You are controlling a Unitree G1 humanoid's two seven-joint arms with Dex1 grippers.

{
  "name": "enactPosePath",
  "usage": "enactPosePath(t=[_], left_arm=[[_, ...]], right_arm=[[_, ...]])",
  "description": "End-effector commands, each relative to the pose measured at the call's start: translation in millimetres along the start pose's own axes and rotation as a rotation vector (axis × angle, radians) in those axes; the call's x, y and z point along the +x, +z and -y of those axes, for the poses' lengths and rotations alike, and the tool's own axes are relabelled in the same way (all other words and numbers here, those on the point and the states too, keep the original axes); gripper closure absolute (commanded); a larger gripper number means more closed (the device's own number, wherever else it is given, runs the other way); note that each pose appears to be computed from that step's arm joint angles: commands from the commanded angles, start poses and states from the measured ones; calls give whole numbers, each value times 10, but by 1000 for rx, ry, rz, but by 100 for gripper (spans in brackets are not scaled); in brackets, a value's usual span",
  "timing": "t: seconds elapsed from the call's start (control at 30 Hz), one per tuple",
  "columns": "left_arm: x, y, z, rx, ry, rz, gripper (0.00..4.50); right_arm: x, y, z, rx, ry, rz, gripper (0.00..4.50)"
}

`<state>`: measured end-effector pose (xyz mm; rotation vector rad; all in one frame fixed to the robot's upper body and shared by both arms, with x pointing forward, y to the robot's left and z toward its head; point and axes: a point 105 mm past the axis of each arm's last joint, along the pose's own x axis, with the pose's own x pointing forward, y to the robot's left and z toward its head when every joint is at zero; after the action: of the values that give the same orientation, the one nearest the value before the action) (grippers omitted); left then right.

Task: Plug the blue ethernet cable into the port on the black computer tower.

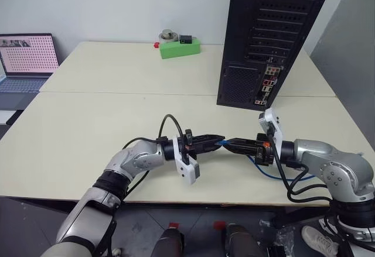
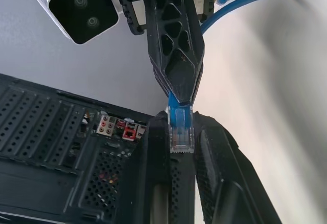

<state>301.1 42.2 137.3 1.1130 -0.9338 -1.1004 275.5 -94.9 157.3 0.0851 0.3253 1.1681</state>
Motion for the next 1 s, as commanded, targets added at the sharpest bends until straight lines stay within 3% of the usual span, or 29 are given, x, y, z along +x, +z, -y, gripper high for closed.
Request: enactPosePath(t=[0.03, 0.23, 0.4, 0.57, 0.7, 1.0], left_arm=[[-18, -148, -24, -160, 24, -89, 286], [-80, -345, -56, -598, 86, -223, 169], [-21, -402, -314, -891, 224, -285, 69], [61, -500, -557, -967, 310, -370, 69], [151, -534, -708, -991, 346, -391, 69], [334, -498, -878, -1057, 342, -348, 69]], right_arm=[[-65, 118, -52, -53, 0, 27, 450], [-237, 207, 169, -169, -232, 57, 450], [-331, 440, 432, -270, -546, 172, 450], [-447, 651, 755, -280, -953, 314, 450], [-447, 721, 880, -220, -1119, 391, 450], [-357, 811, 1085, -136, -1224, 450, 450]])
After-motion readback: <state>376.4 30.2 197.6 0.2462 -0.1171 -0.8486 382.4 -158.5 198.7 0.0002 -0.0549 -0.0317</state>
